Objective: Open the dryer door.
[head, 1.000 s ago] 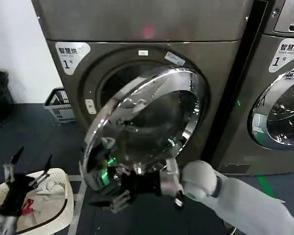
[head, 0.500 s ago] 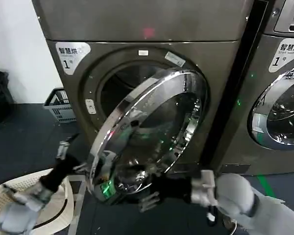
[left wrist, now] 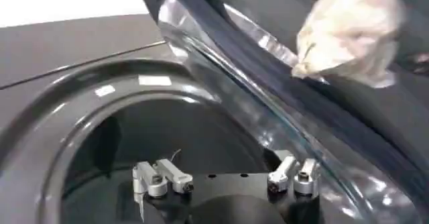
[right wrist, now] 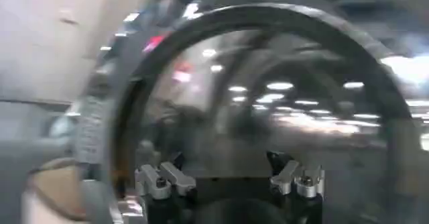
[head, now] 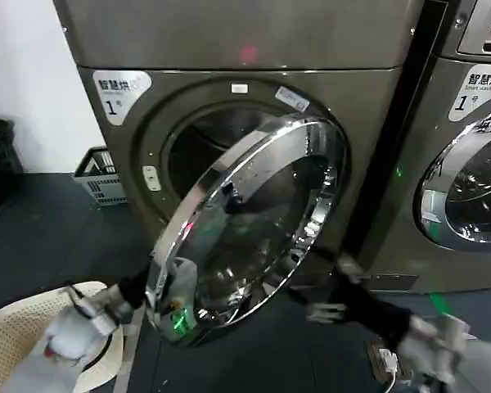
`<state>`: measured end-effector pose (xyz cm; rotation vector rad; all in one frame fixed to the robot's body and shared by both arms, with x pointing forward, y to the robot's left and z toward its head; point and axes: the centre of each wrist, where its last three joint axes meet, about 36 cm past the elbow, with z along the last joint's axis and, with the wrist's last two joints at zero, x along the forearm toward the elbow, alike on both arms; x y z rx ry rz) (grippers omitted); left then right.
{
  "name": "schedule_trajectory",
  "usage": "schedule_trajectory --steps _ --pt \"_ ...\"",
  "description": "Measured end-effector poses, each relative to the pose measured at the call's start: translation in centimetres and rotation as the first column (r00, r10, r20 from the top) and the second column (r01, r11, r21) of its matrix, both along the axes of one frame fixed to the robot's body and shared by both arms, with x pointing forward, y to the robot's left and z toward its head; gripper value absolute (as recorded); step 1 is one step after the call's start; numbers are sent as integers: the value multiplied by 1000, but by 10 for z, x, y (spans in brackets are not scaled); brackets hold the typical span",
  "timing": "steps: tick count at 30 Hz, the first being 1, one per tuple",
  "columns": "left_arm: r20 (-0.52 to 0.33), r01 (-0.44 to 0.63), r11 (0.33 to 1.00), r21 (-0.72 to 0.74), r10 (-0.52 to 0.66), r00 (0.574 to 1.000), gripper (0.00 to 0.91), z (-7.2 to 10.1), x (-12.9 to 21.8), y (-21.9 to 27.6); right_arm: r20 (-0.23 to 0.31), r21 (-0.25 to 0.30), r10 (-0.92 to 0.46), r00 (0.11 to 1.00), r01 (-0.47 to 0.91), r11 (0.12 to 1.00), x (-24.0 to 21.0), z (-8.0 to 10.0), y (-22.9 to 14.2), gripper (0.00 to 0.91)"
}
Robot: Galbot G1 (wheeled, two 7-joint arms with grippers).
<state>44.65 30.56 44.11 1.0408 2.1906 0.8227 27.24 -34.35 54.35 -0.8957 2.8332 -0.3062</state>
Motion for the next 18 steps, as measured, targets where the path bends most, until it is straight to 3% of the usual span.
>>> schedule_trajectory --steps 5,9,13,18 --pt "4 69 997 -22 -69 998 907 -4 16 -25 35 17 -275 961 275 961 -40 -6 -29 907" --pt "16 115 993 -37 -114 993 907 -4 30 -46 80 22 -476 876 475 879 -65 -5 -48 907" --pt "20 162 985 -51 -161 987 907 -6 41 -70 137 18 -674 726 678 734 -91 -7 -72 907" --pt "19 225 973 -56 -224 974 907 -10 54 -105 183 26 -863 471 875 484 -125 -14 -102 907"
